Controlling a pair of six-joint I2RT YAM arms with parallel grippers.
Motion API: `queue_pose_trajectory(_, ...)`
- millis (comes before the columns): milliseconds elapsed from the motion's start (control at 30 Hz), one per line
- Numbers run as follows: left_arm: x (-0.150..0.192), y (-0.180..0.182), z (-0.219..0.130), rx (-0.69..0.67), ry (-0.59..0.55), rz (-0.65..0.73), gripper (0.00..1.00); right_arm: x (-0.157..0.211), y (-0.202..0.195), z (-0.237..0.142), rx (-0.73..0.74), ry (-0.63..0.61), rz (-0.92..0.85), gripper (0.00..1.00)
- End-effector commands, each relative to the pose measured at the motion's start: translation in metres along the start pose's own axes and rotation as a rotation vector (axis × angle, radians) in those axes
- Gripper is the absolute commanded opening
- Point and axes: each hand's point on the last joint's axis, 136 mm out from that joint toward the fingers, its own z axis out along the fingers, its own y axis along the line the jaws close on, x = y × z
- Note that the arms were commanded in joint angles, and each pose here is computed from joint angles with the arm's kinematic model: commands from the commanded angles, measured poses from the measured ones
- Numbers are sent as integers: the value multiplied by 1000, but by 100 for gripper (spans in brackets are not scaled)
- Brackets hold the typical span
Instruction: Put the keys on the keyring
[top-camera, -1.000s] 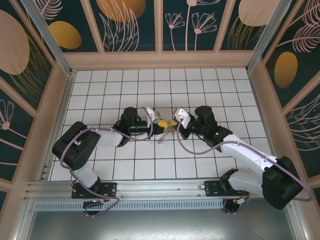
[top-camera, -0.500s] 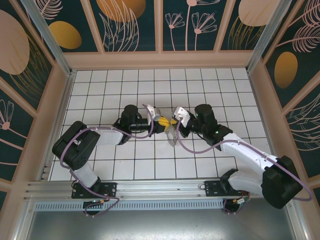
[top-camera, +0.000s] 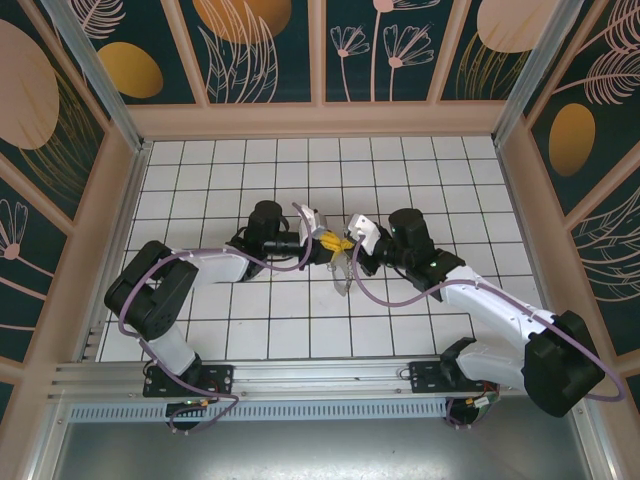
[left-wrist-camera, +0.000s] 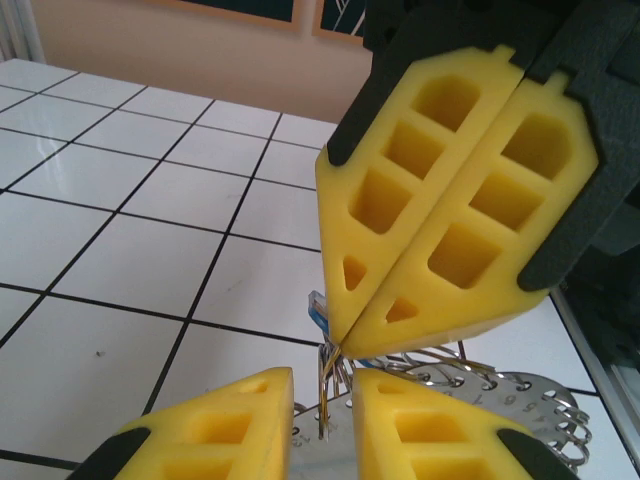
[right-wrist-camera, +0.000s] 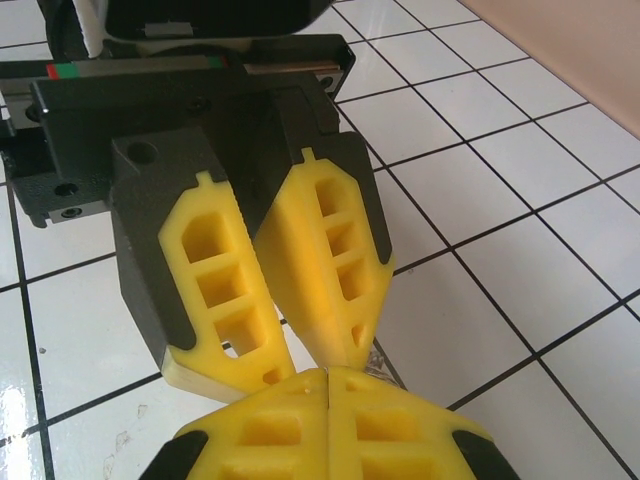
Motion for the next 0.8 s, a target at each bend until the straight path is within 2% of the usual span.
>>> queue_pose_trajectory(0,4,1,1,18,30,15,23,-24,-2,-2,4,-62,-49,0)
queue_pose_trajectory(67,15,4,5,21,55,-4,23,-25,-2,-3,3,-64,-47,0)
queue_pose_trajectory(200,14,6,6,21,59,2,17,-26,-1,-4,-1,-68,-48,0)
queue_pose_trajectory(367,10,9,6,7,52,14,6,-24,-1,-4,1,-59,-47,0)
queue_pose_trajectory(467,8,8,6,9,41,14,6,-22,-1,-5,4,-50,-45,0)
queue_pose_trajectory(567,4,4,4,18,21,26,18,-21,-1,-6,9,-49,-40,0)
queue_pose_trajectory(767,2,0,2,29,6,43,19,-21,-2,-5,16,-52,-41,0)
